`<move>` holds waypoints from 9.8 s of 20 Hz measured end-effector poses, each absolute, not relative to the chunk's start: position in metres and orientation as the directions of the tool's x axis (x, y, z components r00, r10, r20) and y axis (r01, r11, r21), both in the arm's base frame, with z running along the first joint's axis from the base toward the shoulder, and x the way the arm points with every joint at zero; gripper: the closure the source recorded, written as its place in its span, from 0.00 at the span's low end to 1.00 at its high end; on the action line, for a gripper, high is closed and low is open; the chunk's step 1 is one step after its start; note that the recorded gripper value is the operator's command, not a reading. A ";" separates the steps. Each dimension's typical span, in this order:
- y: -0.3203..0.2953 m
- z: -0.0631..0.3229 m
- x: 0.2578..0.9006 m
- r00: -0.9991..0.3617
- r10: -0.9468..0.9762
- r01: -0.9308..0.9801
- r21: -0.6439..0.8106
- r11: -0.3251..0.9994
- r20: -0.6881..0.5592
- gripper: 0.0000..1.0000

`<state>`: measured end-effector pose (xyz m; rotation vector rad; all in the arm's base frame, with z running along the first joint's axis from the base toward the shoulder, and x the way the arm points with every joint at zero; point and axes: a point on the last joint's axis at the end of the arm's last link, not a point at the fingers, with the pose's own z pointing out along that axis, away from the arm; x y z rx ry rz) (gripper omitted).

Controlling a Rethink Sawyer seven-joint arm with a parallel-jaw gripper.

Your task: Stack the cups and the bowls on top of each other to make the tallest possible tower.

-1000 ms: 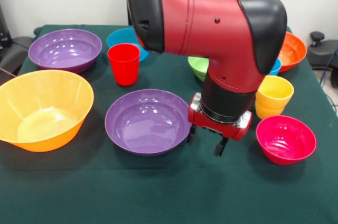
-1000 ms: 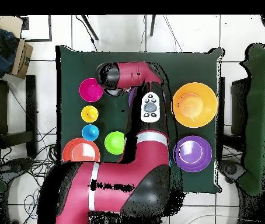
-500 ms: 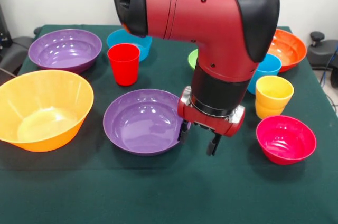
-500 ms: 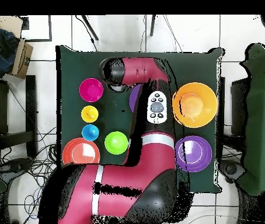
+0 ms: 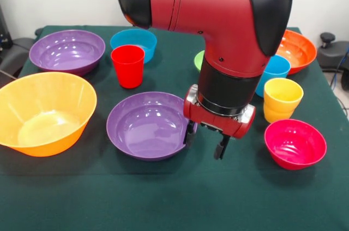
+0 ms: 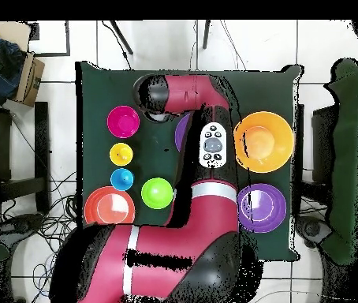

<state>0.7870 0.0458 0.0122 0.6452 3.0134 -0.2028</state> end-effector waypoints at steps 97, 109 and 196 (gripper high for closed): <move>0.098 0.011 0.782 -0.937 0.345 0.350 -0.129 0.928 -0.060 0.00; 0.098 0.011 0.782 -0.937 0.344 0.349 -0.130 0.928 -0.060 0.00; 0.133 0.015 0.772 -0.953 0.299 0.304 -0.139 0.942 -0.058 0.00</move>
